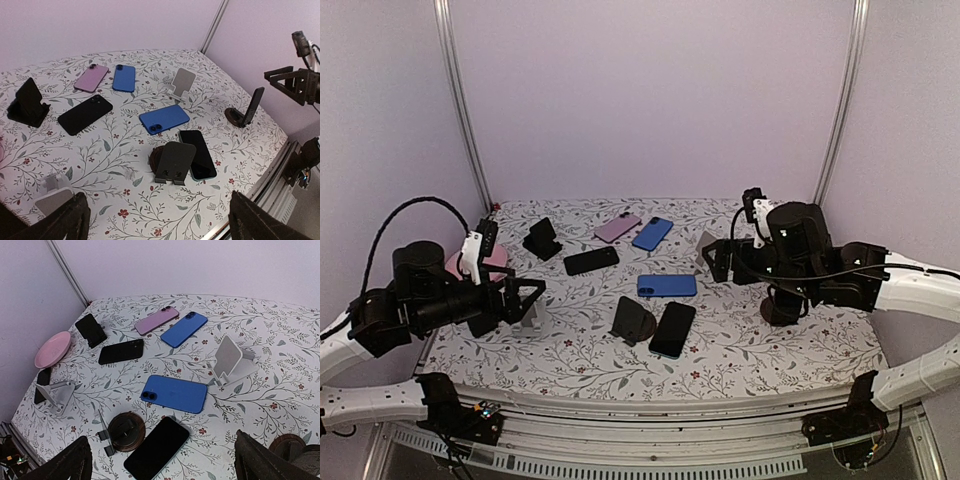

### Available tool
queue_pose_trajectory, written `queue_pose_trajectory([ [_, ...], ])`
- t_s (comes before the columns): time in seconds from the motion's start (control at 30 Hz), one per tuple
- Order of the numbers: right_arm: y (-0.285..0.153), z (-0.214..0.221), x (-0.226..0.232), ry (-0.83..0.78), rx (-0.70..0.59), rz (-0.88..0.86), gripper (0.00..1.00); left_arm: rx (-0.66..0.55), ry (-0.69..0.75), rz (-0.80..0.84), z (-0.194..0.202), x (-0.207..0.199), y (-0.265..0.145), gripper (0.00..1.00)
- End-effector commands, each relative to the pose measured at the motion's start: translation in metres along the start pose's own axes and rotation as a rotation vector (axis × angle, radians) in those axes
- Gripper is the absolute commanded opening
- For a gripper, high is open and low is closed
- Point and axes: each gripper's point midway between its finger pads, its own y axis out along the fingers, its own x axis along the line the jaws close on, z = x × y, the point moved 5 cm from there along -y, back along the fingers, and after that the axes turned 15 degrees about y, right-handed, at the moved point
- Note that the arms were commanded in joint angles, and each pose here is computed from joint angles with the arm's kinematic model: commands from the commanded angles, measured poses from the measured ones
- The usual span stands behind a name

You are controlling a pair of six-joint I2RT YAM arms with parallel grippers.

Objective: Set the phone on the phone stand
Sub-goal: Move the phone stand to the center of the board.

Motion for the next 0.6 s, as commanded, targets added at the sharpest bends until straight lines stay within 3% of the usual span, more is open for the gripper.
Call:
queue_pose_trajectory([
  [0.0,-0.009,-0.001,0.009,0.044,0.001,-0.112,0.99,0.023,-0.047,0.058,0.008,-0.008,0.019,0.97],
  [0.27,0.017,0.014,0.022,0.005,0.104,-0.091,0.99,0.058,-0.058,0.132,0.019,-0.028,0.058,0.97],
  [0.57,0.065,0.056,0.018,0.102,0.224,0.022,0.99,0.126,-0.04,0.156,0.043,-0.042,0.095,0.97],
])
